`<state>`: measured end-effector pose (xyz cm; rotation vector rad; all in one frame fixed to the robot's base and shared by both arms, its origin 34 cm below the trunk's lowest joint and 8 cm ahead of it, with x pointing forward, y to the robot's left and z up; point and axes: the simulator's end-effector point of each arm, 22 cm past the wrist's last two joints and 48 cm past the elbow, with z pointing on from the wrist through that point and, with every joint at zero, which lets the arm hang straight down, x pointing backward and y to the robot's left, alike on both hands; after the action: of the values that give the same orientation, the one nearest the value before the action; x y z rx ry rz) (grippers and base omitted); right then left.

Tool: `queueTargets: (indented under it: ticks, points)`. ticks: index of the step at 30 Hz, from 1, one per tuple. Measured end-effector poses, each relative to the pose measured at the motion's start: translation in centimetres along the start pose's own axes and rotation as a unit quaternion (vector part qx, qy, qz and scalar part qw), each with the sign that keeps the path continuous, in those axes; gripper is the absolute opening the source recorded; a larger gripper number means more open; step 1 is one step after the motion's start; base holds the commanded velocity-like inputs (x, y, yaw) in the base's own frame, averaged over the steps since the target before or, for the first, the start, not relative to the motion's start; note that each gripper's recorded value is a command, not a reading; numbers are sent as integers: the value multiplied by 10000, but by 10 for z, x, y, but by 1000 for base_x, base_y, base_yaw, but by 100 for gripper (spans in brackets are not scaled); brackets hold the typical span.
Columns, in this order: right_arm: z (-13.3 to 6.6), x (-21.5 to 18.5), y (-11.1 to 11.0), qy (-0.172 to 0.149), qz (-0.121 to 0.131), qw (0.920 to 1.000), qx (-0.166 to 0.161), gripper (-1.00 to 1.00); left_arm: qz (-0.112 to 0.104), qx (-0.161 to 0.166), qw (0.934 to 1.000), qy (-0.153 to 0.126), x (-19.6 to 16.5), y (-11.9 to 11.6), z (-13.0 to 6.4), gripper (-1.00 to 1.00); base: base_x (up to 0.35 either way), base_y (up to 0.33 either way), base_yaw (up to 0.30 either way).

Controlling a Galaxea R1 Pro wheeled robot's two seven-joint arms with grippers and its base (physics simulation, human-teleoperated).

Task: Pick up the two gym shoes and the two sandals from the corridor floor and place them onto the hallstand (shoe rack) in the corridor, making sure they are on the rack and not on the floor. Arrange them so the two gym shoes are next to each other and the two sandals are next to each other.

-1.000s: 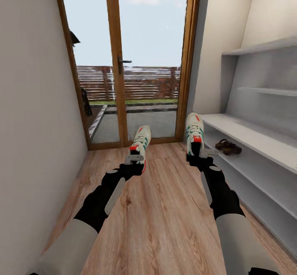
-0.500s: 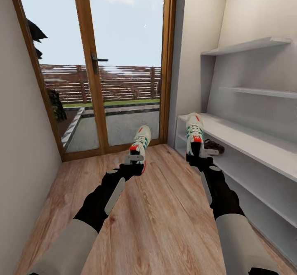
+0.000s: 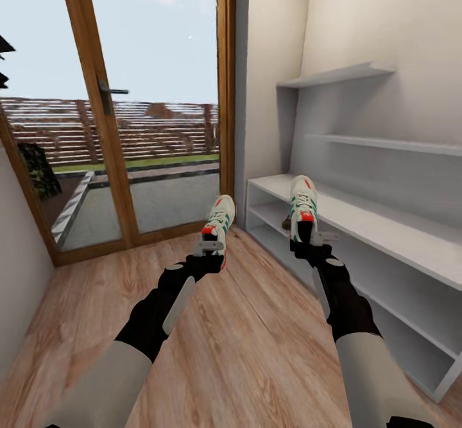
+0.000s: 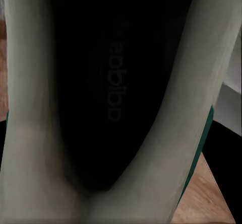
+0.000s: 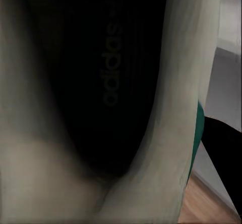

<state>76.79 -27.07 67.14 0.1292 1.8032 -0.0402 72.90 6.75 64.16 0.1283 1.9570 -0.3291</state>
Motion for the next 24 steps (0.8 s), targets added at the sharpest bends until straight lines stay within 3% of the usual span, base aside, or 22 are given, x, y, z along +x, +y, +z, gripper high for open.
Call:
queueTargets:
  ticks: [20, 24]
  points:
    - [0, 0, 0, -4, -2, 10000, -1, -100, 0, 2, 10000, 2, 0, 0, 0, -100, 222, 204, -298]
    - [0, 0, 1, -4, -5, 10000, -8, -100, -2, 0, 10000, 6, 0, 0, 0, -100, 238, 255, -89]
